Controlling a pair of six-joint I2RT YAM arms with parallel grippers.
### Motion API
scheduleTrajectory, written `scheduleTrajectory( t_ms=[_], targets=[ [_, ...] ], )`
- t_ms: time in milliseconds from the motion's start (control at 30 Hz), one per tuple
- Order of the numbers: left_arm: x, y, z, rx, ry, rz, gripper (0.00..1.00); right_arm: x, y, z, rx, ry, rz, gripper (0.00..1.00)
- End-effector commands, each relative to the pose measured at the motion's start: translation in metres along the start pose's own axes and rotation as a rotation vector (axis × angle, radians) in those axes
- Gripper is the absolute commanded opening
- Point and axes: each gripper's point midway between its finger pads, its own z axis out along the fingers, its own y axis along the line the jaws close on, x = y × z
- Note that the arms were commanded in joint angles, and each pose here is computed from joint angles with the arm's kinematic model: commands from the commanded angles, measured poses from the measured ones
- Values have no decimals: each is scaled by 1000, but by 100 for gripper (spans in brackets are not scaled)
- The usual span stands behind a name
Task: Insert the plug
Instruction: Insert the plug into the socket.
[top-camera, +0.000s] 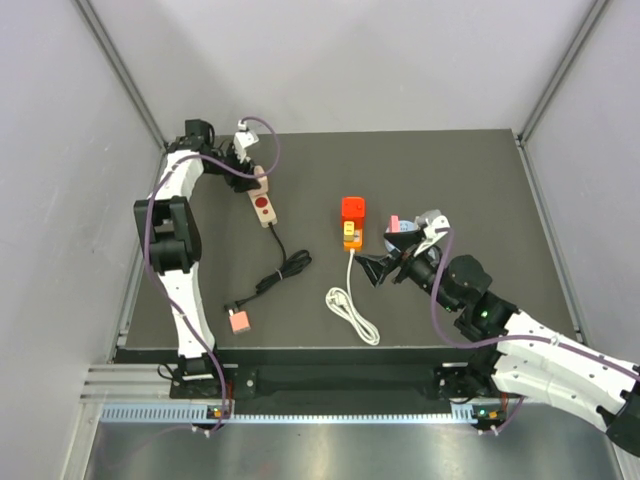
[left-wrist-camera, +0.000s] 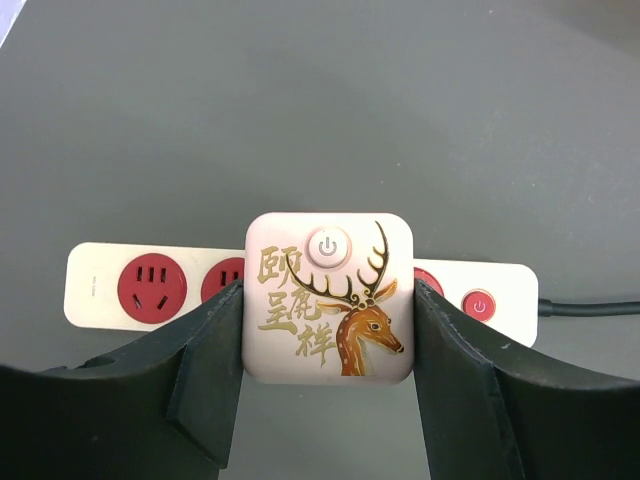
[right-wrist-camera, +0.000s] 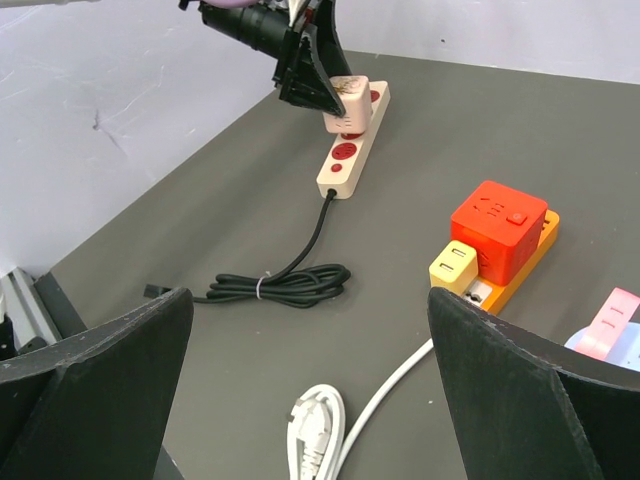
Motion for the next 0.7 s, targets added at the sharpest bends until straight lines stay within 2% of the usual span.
scheduleTrajectory(
  t_ms=[0, 433, 533, 667],
  targets=[
    [136, -8, 6, 2, 353, -99, 0, -23, 7, 4, -19, -72, 2, 100],
    [150, -2, 8, -28, 384, -75, 0, -22, 6, 6, -20, -67, 9, 100],
    [141, 1, 7, -30, 358, -67, 0, -21, 6, 6, -18, -66, 9, 100],
    [106, 8, 3, -39, 257, -43, 0, -21, 6, 7, -16, -65, 7, 100]
  ],
)
